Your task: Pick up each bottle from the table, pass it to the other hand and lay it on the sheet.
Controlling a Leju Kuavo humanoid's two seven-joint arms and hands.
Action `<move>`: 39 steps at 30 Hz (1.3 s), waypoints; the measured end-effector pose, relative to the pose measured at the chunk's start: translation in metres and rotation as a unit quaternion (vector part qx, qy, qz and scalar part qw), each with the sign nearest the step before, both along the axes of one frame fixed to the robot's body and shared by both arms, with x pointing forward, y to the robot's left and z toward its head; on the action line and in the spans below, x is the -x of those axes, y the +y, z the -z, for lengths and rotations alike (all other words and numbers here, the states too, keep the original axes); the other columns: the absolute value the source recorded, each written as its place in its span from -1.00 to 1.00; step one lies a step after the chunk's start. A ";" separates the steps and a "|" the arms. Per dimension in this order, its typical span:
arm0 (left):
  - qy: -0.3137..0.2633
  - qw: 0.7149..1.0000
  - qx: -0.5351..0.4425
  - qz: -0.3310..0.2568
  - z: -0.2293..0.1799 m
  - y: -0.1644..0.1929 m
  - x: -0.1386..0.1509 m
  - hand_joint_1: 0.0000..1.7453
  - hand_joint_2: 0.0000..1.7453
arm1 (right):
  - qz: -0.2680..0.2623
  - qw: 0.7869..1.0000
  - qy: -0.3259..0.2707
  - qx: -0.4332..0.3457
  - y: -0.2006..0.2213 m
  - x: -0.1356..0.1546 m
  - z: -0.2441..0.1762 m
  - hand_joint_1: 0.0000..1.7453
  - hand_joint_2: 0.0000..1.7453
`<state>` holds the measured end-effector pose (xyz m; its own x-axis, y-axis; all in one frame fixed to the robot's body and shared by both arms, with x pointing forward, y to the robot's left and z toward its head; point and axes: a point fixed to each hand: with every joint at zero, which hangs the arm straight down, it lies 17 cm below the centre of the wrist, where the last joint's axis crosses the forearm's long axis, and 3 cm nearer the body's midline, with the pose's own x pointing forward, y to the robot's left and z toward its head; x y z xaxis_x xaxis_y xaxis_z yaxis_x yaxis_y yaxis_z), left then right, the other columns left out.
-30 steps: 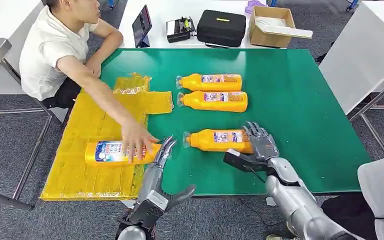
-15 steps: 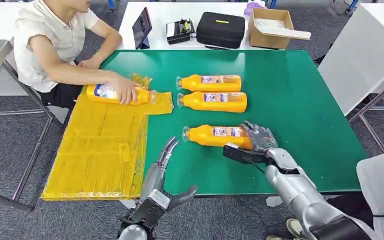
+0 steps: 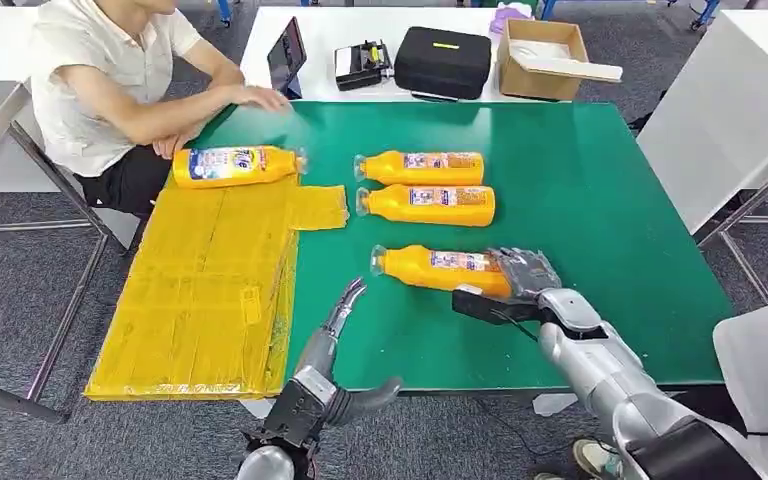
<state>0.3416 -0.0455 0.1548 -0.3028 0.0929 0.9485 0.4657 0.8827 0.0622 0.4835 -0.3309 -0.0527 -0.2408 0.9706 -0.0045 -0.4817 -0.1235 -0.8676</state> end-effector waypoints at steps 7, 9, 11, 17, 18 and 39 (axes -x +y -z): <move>0.002 1.000 0.008 0.005 -0.001 -0.001 0.001 -1.00 1.00 | -0.008 0.998 0.012 -0.055 0.010 0.008 0.003 1.00 1.00; 0.002 1.000 0.012 0.005 -0.002 -0.001 0.001 -1.00 1.00 | -0.008 0.997 0.015 -0.081 0.014 0.011 0.003 1.00 1.00; 0.009 1.000 0.028 0.008 -0.003 0.000 0.001 -1.00 1.00 | -0.002 0.990 0.020 -0.142 0.024 0.017 0.001 1.00 1.00; 0.099 0.984 0.146 0.002 -0.007 0.015 -0.009 -1.00 1.00 | 0.022 0.952 0.006 -0.305 0.062 0.038 -0.018 1.00 1.00; 0.097 0.984 0.152 -0.008 -0.009 0.020 -0.011 -1.00 1.00 | 0.021 0.947 0.007 -0.320 0.068 0.042 -0.020 1.00 1.00; 0.156 0.943 0.233 -0.179 0.018 0.096 -0.049 -1.00 1.00 | -0.080 0.869 -0.067 -0.484 0.167 0.085 -0.125 1.00 1.00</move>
<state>0.3906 0.0507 0.1365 -0.1066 0.4669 0.8778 0.0646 0.8843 -0.4625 0.3985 -0.1635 0.0724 -0.4329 0.4888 0.7574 -0.4120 0.6400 -0.6486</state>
